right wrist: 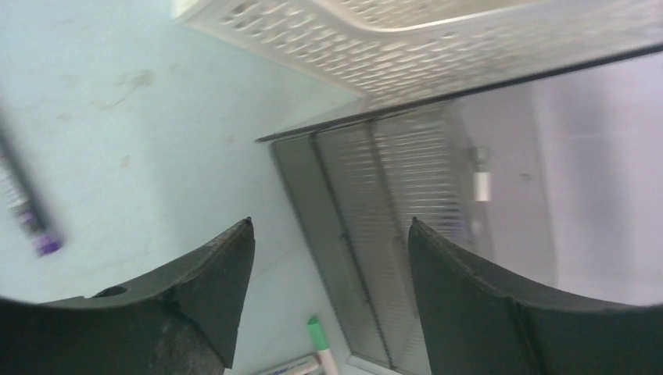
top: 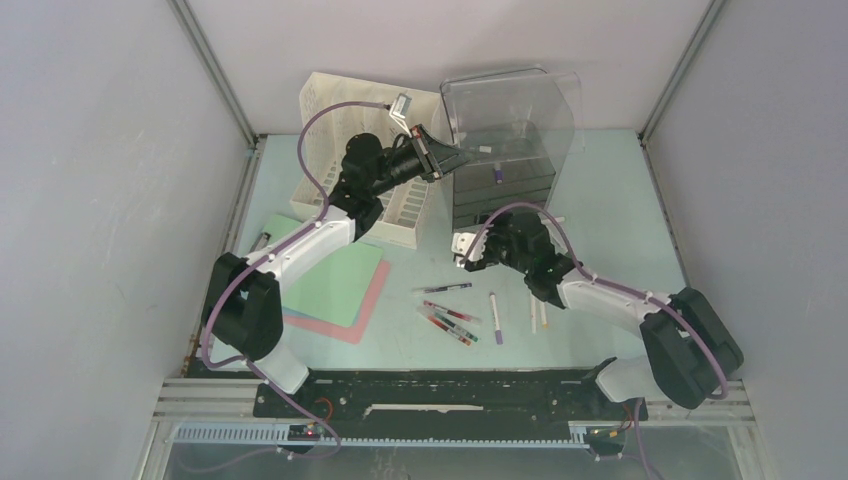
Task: Organize the desk
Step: Close the storage box at the center of the board, then open the drawer in the storage box.
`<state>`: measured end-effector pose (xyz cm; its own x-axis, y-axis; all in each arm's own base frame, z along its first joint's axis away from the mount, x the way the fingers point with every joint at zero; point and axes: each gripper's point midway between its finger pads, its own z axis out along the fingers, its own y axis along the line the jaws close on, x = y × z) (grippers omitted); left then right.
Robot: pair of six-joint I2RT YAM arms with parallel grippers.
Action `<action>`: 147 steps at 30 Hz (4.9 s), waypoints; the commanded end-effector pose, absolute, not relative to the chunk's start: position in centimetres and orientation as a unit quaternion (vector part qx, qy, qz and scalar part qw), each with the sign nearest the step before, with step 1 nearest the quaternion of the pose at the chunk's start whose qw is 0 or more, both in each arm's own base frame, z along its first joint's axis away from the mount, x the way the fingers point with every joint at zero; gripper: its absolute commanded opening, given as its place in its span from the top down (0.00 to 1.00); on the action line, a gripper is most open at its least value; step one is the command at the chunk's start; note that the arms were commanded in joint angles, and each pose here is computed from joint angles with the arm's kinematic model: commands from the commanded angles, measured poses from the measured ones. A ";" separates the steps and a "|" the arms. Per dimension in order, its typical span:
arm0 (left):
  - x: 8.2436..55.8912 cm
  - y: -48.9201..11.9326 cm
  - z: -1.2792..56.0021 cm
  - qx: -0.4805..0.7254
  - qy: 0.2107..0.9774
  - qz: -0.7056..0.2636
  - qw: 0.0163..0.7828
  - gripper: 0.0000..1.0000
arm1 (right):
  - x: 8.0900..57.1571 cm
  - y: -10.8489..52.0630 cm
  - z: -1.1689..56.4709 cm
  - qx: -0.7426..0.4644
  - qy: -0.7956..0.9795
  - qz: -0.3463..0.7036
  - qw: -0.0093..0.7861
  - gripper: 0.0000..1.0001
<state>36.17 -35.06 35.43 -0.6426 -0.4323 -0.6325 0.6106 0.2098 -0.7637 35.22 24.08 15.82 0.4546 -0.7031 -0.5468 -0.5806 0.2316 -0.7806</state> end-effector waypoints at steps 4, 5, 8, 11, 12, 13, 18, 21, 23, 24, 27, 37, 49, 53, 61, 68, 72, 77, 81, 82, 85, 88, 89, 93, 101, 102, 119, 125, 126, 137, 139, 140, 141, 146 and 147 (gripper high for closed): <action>34.6 -34.3 39.3 0.112 0.604 -0.637 0.465 1.00 | 31.8 24.2 14.7 -0.691 0.542 0.068 0.473 0.31; 34.6 -34.3 39.2 0.111 0.605 -0.637 0.465 1.00 | 31.3 24.1 14.6 -0.693 0.544 0.088 0.464 0.31; 34.8 -34.2 39.0 0.108 0.608 -0.634 0.465 1.00 | 30.6 23.7 14.7 -0.693 0.545 0.118 0.457 0.32; 35.0 -34.2 38.7 0.104 0.613 -0.631 0.464 0.98 | 30.6 23.4 14.7 -0.691 0.547 0.125 0.456 0.32; 35.2 -34.2 38.4 0.101 0.616 -0.629 0.463 0.97 | 30.6 23.3 14.8 -0.689 0.548 0.127 0.456 0.32; 35.3 -34.3 38.3 0.098 0.619 -0.627 0.462 0.96 | 30.6 23.3 14.8 -0.689 0.550 0.131 0.455 0.32; 36.0 -34.2 37.3 0.083 0.636 -0.615 0.460 0.85 | 30.6 23.1 15.0 -0.685 0.551 0.139 0.456 0.32; 36.4 -34.1 36.6 0.072 0.649 -0.604 0.456 0.74 | 30.7 22.9 15.1 -0.681 0.554 0.140 0.457 0.32; 36.8 -34.0 35.9 0.064 0.663 -0.591 0.455 0.66 | 30.7 22.8 15.0 -0.679 0.556 0.143 0.458 0.32; 37.0 -33.9 35.7 0.060 0.669 -0.584 0.456 0.63 | 30.8 22.7 15.1 -0.678 0.556 0.143 0.459 0.32; 37.3 -33.7 35.1 0.054 0.680 -0.571 0.458 0.59 | 30.8 22.6 15.3 -0.676 0.556 0.146 0.461 0.32; 38.2 -33.0 33.0 0.033 0.724 -0.509 0.464 0.47 | 30.9 22.3 15.1 -0.673 0.560 0.150 0.458 0.32; 39.3 -31.0 31.6 0.001 0.756 -0.434 0.490 0.36 | 31.6 21.5 15.8 -0.643 0.576 0.171 0.474 0.32; 39.2 -30.4 32.2 0.009 0.751 -0.421 0.508 0.33 | 32.3 20.6 16.8 -0.612 0.594 0.198 0.483 0.32; 38.9 -28.4 34.4 0.030 0.734 -0.373 0.566 0.28 | 34.0 19.2 18.5 -0.519 0.640 0.262 0.502 0.32; 38.1 -26.1 36.7 0.060 0.701 -0.330 0.630 0.16 | 36.4 18.3 20.3 -0.376 0.689 0.359 0.504 0.35; 37.7 -24.8 37.7 0.055 0.676 -0.317 0.663 0.01 | 38.3 17.3 20.9 -0.261 0.718 0.427 0.484 0.37; 37.2 -24.4 38.7 0.052 0.648 -0.332 0.683 0.00 | 40.3 16.0 19.9 -0.105 0.748 0.494 0.431 0.37; 36.5 -25.0 39.5 0.077 0.635 -0.352 0.683 0.00 | 41.4 14.2 18.9 -0.018 0.742 0.517 0.427 0.36; 36.3 -25.1 39.6 0.082 0.633 -0.354 0.684 0.00 | 41.7 14.0 18.4 0.001 0.742 0.520 0.422 0.36; 35.9 -25.1 40.1 0.093 0.625 -0.355 0.689 0.00 | 42.3 13.9 17.3 0.046 0.743 0.538 0.396 0.35; 35.7 -25.3 40.3 0.102 0.618 -0.358 0.692 0.00 | 42.6 14.3 16.0 0.076 0.737 0.567 0.360 0.35; 35.6 -25.4 40.3 0.106 0.617 -0.359 0.692 0.00 | 42.7 14.3 15.8 0.083 0.734 0.574 0.355 0.34; 35.4 -26.0 40.0 0.120 0.611 -0.371 0.688 0.00 | 43.2 14.4 14.4 0.111 0.725 0.588 0.342 0.35; 35.3 -27.3 39.4 0.136 0.610 -0.395 0.673 0.00 | 44.3 14.3 14.0 0.127 0.699 0.608 0.354 0.41; 35.2 -27.3 39.4 0.137 0.610 -0.396 0.673 0.00 | 44.5 14.3 14.0 0.128 0.699 0.605 0.359 0.41; 34.7 -27.0 40.4 0.140 0.600 -0.398 0.680 0.00 | 46.4 16.1 12.0 0.167 0.720 0.575 0.351 0.52; 34.6 -27.0 40.3 0.140 0.600 -0.399 0.679 0.00 | 47.1 15.7 11.6 0.175 0.715 0.577 0.354 0.55; 34.7 -27.0 40.4 0.140 0.600 -0.399 0.680 0.00 | 47.3 15.6 11.4 0.178 0.716 0.576 0.353 0.56; 34.6 -27.2 40.3 0.144 0.600 -0.401 0.678 0.00 | 47.4 14.2 10.4 0.198 0.713 0.575 0.348 0.83; 34.6 -27.2 40.3 0.144 0.599 -0.401 0.678 0.00 | 47.3 13.9 10.4 0.201 0.711 0.576 0.349 0.90; 34.6 -27.2 40.3 0.144 0.599 -0.401 0.678 0.00 | 47.2 13.8 10.3 0.203 0.711 0.576 0.350 0.95; 34.6 -27.2 40.3 0.144 0.599 -0.401 0.678 0.00 | 47.0 13.8 10.2 0.205 0.711 0.575 0.349 0.99; 34.5 -27.1 40.5 0.145 0.597 -0.401 0.680 0.00 | 46.2 13.3 10.0 0.211 0.712 0.572 0.348 1.00; 34.4 -27.1 40.6 0.145 0.596 -0.401 0.680 0.00 | 45.9 13.3 10.0 0.210 0.714 0.571 0.348 1.00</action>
